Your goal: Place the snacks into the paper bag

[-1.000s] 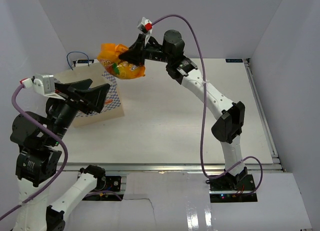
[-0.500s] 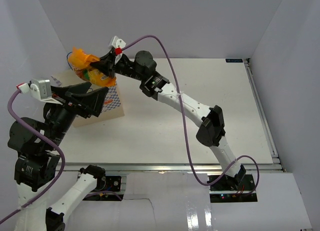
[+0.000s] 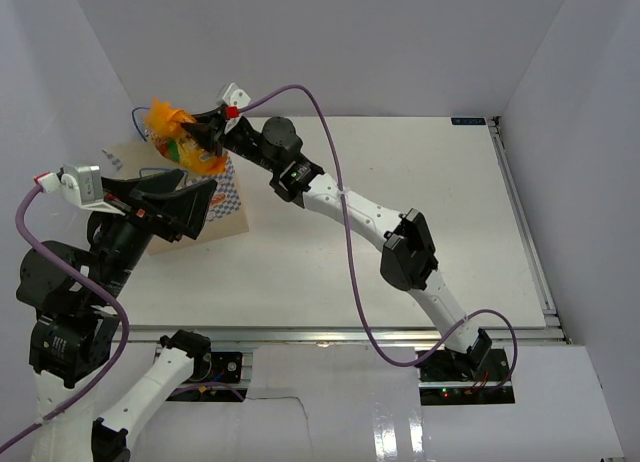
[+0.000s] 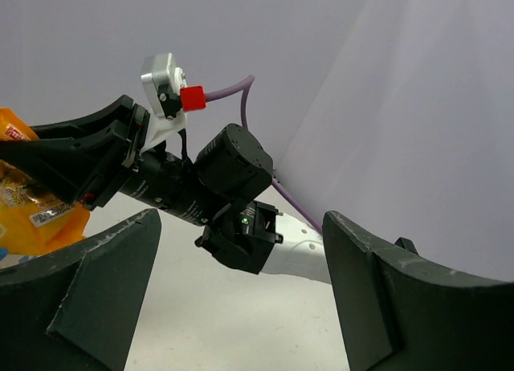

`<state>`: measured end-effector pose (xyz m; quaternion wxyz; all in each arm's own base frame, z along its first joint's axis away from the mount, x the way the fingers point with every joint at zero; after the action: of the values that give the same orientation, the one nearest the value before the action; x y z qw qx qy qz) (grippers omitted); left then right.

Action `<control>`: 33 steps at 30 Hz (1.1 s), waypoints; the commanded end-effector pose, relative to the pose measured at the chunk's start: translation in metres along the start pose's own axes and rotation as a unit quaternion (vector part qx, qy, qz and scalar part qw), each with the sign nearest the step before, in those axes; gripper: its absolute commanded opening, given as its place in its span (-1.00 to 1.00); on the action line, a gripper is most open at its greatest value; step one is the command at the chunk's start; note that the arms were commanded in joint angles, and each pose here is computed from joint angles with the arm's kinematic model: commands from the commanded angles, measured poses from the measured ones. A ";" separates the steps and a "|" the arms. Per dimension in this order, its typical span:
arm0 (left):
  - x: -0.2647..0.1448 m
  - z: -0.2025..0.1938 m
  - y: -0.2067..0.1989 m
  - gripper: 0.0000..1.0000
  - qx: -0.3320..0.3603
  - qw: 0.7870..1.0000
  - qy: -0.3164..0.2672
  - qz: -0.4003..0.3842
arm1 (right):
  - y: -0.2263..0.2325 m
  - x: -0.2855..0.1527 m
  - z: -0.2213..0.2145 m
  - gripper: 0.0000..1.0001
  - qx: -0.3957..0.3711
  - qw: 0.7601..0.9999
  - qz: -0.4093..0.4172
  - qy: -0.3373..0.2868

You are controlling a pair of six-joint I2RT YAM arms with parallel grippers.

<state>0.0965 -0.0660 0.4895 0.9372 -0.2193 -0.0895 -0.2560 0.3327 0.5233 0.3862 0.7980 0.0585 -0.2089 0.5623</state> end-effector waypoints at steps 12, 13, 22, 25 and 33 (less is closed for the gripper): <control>0.004 -0.007 0.000 0.86 -0.009 1.000 0.010 -0.007 | 0.015 0.008 0.070 0.02 -0.024 0.993 0.007 -0.112; 0.003 -0.006 0.000 0.86 -0.010 1.000 0.009 -0.008 | 0.015 0.008 0.069 0.08 -0.025 0.994 0.008 -0.111; -0.001 -0.008 0.001 0.86 -0.013 1.000 0.006 -0.005 | 0.015 0.007 0.075 0.42 -0.031 0.993 0.008 -0.111; 0.001 -0.011 0.002 0.86 -0.013 1.000 0.010 -0.003 | 0.013 0.006 0.078 0.44 -0.039 0.994 0.008 -0.097; 0.009 -0.036 0.009 0.87 -0.014 0.998 0.068 -0.011 | -0.047 -0.064 0.066 0.88 0.020 0.994 0.052 0.089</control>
<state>0.1037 -0.0720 0.4693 0.9366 -0.2236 -0.0568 -0.2636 0.3264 0.4964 0.3925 0.7812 0.0227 -0.1606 0.6029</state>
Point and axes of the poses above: each gripper's point midway between its finger pads, its own x axis out along the fingers, its own y axis along the line the jaws close on, z = x × y, the point moved 8 cm from there along -x, back along the fingers
